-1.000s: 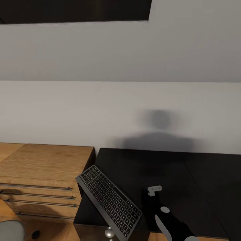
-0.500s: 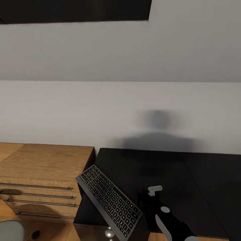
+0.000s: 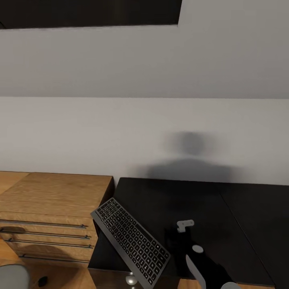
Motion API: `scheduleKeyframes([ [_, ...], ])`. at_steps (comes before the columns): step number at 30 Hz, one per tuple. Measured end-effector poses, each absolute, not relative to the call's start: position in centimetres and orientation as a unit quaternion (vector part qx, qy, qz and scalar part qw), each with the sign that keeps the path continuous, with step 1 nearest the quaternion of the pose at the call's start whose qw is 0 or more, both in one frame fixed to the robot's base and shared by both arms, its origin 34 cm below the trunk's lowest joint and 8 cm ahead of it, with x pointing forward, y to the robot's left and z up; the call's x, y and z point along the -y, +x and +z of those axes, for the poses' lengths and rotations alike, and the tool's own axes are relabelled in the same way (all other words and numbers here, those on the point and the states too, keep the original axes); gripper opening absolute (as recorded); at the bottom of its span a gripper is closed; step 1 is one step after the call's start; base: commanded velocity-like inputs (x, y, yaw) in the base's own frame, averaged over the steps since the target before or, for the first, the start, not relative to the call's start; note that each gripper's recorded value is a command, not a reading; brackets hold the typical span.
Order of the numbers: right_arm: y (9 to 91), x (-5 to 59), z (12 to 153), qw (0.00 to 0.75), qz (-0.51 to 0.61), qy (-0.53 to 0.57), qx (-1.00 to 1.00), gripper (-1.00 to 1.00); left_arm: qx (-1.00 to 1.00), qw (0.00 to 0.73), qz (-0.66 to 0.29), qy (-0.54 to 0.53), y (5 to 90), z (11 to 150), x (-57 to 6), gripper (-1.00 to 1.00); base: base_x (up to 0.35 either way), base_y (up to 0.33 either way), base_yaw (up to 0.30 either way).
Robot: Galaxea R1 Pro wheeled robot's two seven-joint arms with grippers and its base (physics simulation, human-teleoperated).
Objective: In the bedroom, organize the workspace by keeping the computer under the desk, ensuring the monitor is on the desk, placing the keyboard on the desk next to the monitor, placing the mouse on the desk next to the keyboard, moving the folder from the swivel chair onto the desk next to the mouse, stacking the notebook on top of the folder with the pen on top of the notebook, and positioning the swivel chair next to the desk.
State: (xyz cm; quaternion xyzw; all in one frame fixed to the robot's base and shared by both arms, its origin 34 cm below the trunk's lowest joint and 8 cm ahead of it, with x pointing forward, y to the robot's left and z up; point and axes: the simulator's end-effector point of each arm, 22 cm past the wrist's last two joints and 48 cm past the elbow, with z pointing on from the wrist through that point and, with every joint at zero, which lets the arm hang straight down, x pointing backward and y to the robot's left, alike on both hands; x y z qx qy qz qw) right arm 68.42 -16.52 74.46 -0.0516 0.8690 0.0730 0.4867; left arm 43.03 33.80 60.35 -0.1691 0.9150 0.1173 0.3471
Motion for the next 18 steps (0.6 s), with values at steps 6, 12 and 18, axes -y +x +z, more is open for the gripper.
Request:
scheduleKeyframes([
  [6, 69.3, 16.1, 76.9, 0.505, 0.077, -0.052, -0.858, 1.0, -0.915, 0.348, 0.116, -0.168, 43.0, 61.1, -33.7, 1.0, 0.0, 0.0, 0.0],
  [12, 69.4, 16.1, 78.0, 0.508, 0.077, -0.051, -0.856, 1.0, -0.915, 0.348, 0.116, -0.167, 43.0, 61.9, -33.7, 1.0, 0.0, 0.0, 0.0],
  [18, 69.3, 16.0, 78.7, 0.506, 0.077, -0.049, -0.857, 1.0, -0.915, 0.348, 0.116, -0.166, 42.8, 62.6, -33.7, 1.0, 0.0, 0.0, 0.0],
])
